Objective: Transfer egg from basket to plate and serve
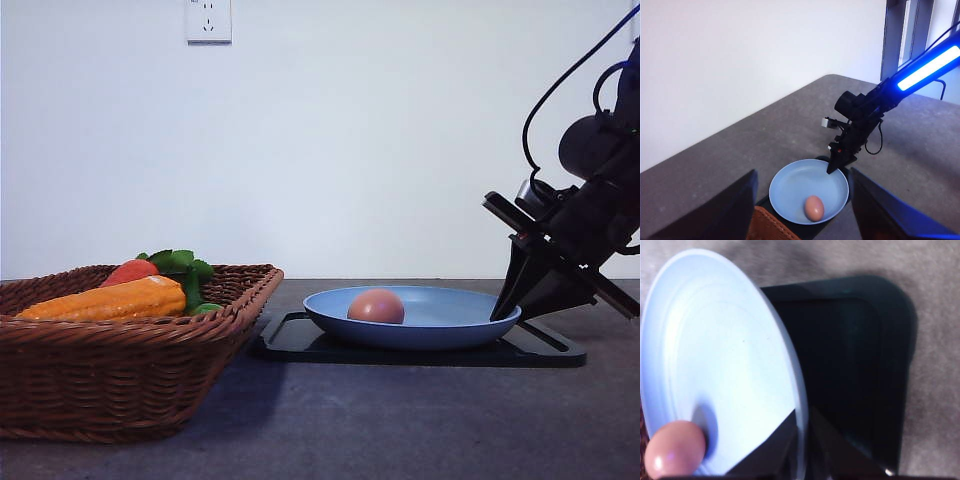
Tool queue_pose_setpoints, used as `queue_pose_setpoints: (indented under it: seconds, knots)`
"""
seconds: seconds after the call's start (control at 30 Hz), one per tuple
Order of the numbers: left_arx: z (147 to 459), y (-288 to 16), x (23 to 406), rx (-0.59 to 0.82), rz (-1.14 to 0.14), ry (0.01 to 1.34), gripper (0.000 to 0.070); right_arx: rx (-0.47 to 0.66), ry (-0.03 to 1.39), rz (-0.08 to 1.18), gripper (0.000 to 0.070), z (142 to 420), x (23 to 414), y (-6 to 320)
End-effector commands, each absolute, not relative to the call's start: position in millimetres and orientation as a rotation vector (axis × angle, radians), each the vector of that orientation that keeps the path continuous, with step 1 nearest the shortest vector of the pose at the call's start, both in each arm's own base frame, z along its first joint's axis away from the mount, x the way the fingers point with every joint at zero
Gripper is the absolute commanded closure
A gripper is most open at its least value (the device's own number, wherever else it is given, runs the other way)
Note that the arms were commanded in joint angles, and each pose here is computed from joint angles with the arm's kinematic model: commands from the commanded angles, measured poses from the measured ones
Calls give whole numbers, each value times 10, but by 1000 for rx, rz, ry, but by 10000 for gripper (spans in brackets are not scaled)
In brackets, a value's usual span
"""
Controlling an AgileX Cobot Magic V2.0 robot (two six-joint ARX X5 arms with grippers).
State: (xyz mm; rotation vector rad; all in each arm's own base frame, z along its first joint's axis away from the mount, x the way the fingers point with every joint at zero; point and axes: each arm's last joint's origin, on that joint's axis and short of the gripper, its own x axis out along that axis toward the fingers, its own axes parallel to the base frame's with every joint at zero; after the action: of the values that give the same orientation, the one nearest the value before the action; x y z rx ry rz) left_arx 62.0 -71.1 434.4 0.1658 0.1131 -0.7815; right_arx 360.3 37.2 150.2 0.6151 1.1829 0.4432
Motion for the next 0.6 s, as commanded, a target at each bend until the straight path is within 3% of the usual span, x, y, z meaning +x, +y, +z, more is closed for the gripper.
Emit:
queue_pose_setpoints:
  seconds: [0.0, 0.2, 0.4, 0.57]
  knots:
    - [4388, -713, 615, 157, -782, 106, 324, 624, 1176, 451, 697, 1497, 3662, 380]
    - [4361, -755, 648, 173, -783, 135, 324, 604, 1169, 436, 438, 1496, 3667, 374]
    - [4335, -829, 708, 189, -783, 162, 324, 606, 1125, 433, 439, 1560, 3700, 298]
    - [4301, -924, 786, 213, -782, 193, 326, 649, 1060, 454, 441, 1793, 3745, 105]
